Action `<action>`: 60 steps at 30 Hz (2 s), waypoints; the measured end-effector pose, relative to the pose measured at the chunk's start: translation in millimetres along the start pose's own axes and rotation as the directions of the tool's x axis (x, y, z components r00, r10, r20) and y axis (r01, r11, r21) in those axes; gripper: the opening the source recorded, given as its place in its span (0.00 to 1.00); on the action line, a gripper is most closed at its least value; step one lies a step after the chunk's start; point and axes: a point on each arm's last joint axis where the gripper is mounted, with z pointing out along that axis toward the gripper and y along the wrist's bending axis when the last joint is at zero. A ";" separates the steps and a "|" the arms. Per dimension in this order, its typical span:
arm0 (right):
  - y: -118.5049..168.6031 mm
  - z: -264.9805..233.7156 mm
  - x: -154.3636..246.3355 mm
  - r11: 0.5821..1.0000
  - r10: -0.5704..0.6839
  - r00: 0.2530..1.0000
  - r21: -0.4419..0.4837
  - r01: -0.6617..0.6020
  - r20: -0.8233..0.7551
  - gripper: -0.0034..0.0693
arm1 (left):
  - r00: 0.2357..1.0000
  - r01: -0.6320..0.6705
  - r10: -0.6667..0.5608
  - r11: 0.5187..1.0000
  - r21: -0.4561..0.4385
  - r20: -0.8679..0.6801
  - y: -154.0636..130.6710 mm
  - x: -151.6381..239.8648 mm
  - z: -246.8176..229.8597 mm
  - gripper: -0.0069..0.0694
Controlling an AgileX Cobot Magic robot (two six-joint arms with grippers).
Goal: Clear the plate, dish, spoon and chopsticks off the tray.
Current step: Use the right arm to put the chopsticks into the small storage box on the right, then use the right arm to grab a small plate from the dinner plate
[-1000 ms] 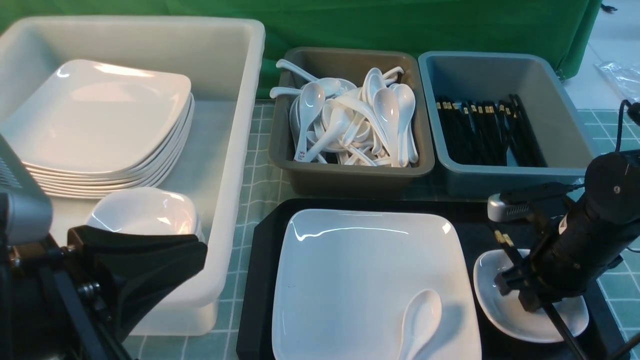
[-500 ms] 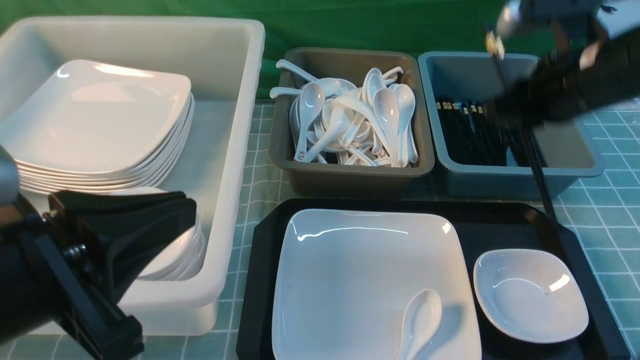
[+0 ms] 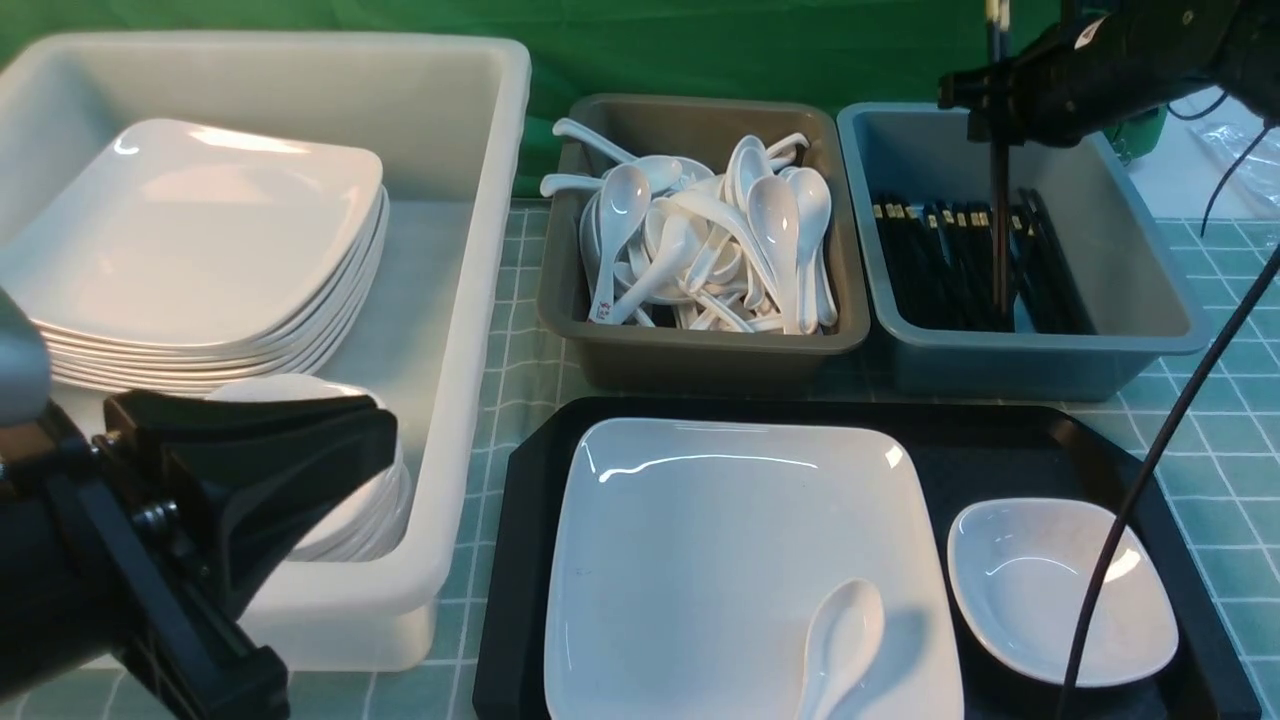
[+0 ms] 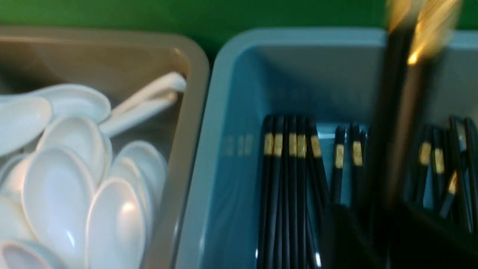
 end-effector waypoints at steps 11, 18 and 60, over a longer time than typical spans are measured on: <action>14.3 -86.9 -2.8 0.986 -0.166 0.962 -0.036 0.162 -0.216 0.46 | 0.999 -0.030 0.031 0.999 0.024 -0.039 -2.1 3.6 -0.1 0.11; 63.7 -144.0 70.0 0.890 -0.446 0.740 -0.166 0.424 -0.503 0.38 | 0.997 -0.056 0.058 0.998 0.030 -0.045 -2.5 4.3 -0.1 0.11; 101.5 -150.5 209.7 0.653 -0.717 0.435 -0.307 0.692 -0.545 0.13 | 0.994 -0.060 0.066 0.996 0.069 -0.089 -5.8 6.8 -1.3 0.11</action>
